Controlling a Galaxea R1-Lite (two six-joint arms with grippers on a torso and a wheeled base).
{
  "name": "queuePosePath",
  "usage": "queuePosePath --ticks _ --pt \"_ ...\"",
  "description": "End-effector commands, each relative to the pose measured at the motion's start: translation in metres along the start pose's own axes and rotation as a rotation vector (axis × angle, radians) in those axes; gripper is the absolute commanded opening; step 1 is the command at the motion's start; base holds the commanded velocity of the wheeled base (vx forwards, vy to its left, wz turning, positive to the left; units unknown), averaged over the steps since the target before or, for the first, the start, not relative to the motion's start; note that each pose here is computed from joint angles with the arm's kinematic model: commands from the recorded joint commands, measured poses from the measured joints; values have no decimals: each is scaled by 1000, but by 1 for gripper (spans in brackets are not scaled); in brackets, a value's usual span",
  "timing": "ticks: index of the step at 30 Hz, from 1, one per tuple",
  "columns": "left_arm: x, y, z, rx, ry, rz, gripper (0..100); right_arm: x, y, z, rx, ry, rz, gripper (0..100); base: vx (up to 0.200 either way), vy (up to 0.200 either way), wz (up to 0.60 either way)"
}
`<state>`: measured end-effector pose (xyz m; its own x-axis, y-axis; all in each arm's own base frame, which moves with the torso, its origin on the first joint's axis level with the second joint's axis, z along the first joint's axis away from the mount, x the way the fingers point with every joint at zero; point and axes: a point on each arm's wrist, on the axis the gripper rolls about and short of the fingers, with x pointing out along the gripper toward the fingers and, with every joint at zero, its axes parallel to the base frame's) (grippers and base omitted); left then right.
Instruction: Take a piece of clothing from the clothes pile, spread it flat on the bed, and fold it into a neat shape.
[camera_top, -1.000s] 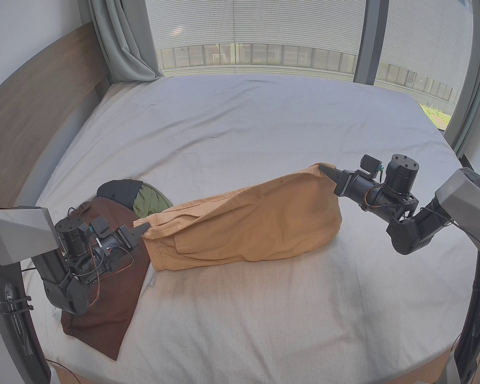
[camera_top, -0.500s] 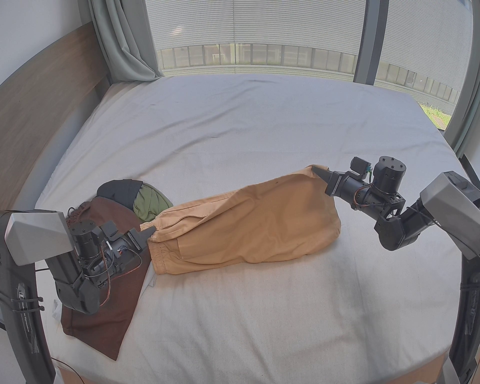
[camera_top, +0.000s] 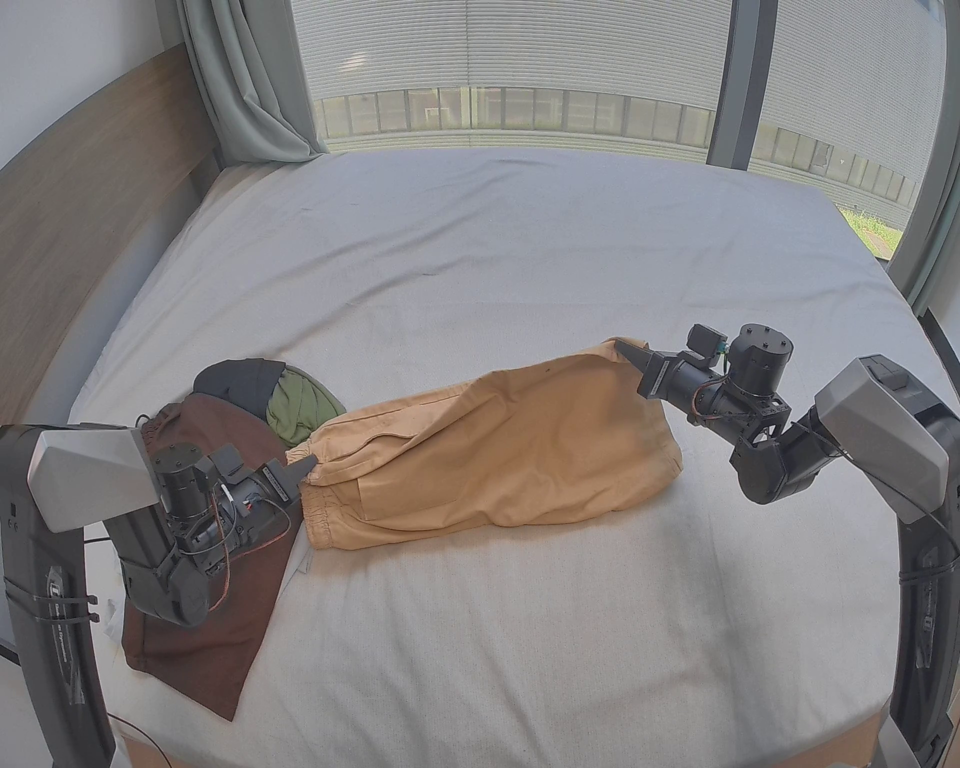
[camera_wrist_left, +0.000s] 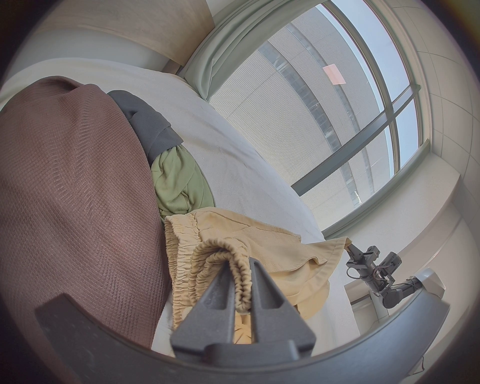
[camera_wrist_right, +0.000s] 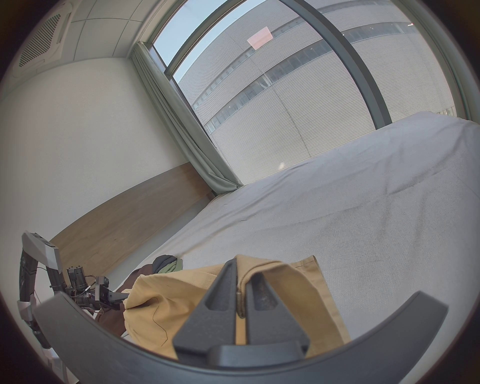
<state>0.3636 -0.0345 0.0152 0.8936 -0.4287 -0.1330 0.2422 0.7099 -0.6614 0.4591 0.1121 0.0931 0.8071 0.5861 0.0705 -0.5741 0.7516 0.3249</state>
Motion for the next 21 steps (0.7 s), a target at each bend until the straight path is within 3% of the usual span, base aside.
queuePosePath --ticks 1,2,4,5,11,21 --pt "3 1 0 1 -5 -4 0 3 -3 -5 0 3 -1 0 0 0 0" --pt "3 2 0 2 -5 -1 0 3 -3 -5 -1 1 -2 100 0 0 0" --pt "5 3 1 3 -12 -5 0 5 -3 -3 -10 -8 2 100 0 0 0" --pt "7 2 4 9 -25 -11 100 8 -6 -6 -10 -10 1 100 0 0 0" --pt "7 -5 16 14 -83 -2 100 6 -6 -6 -9 -16 -30 100 0 0 0" --pt "1 -13 23 20 -99 -15 100 -12 12 1 1 0 -23 100 0 0 0"
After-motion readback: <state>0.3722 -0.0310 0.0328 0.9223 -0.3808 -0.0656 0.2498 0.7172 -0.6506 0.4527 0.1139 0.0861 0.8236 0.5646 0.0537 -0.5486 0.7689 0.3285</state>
